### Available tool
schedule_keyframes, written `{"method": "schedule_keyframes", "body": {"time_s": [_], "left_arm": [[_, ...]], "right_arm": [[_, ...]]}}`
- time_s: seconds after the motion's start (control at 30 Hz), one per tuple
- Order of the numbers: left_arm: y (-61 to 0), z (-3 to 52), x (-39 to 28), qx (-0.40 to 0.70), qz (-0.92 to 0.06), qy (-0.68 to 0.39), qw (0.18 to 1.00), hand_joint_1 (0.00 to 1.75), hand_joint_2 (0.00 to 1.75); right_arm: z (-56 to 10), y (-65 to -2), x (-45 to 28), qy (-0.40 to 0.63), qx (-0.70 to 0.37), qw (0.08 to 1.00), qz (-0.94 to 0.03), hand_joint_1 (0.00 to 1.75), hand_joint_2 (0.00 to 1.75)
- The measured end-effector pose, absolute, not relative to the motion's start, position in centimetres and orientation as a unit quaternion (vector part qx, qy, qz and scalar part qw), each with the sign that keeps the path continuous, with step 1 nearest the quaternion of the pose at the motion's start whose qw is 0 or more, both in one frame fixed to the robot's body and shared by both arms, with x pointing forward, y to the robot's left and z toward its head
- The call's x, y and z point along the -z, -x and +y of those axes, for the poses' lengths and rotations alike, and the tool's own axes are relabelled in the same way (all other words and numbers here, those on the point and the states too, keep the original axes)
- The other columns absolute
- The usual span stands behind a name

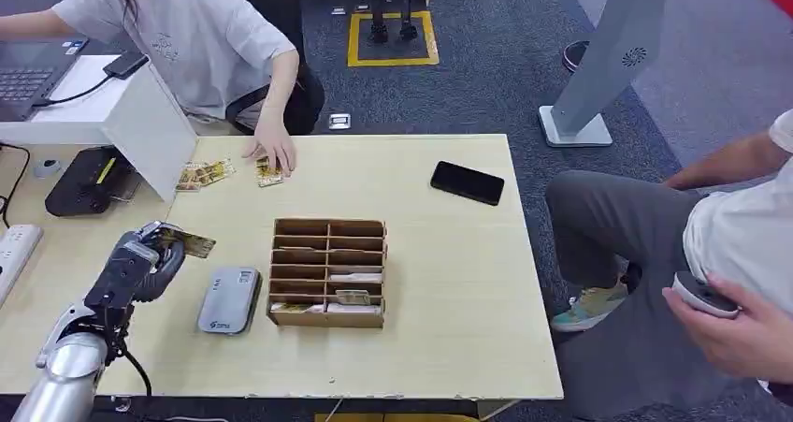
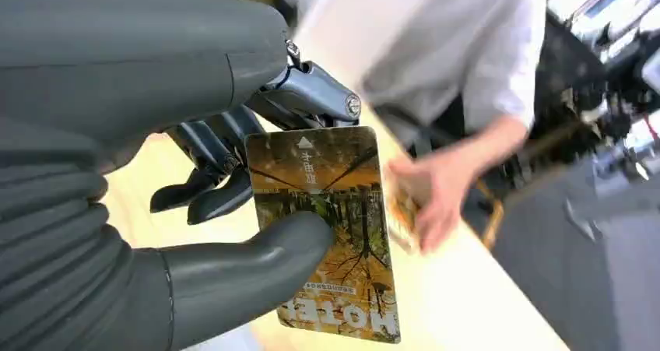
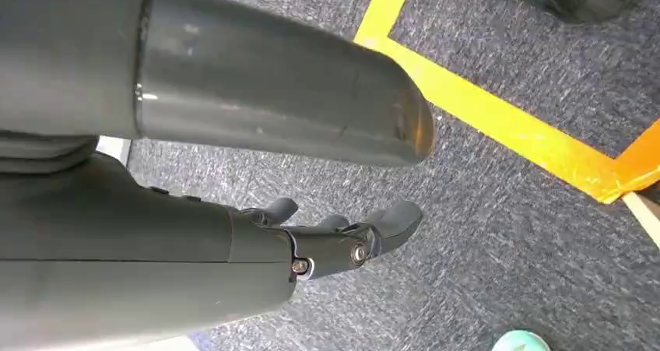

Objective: Pass the card to the sensor for recognition and then transmit it.

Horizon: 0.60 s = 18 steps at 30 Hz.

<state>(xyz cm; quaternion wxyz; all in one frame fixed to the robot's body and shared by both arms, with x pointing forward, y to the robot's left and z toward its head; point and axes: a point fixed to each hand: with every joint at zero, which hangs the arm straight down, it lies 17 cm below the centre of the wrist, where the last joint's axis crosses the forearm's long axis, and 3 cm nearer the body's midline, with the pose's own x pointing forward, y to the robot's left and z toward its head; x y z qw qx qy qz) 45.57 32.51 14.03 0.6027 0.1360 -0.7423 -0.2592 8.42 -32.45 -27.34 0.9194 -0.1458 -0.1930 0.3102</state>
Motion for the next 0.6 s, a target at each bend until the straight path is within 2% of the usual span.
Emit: {"method": "schedule_keyframes", "body": {"time_s": [0.13,0.6], "left_arm": [[-44.5,31.1,-12.5,0.238,-0.729,-0.096,0.635,1.75,1.75],[-44.3,31.6,-9.4,0.239,-0.694,-0.171,0.657,1.75,1.75]], "right_arm": [[-32.6,-8.0,27.4,0.149,-0.308,0.921,-0.186,0.00,0.00],[-32.4,-7.9,27.5,0.149,-0.305,0.923,-0.184,0.00,0.00]]}}
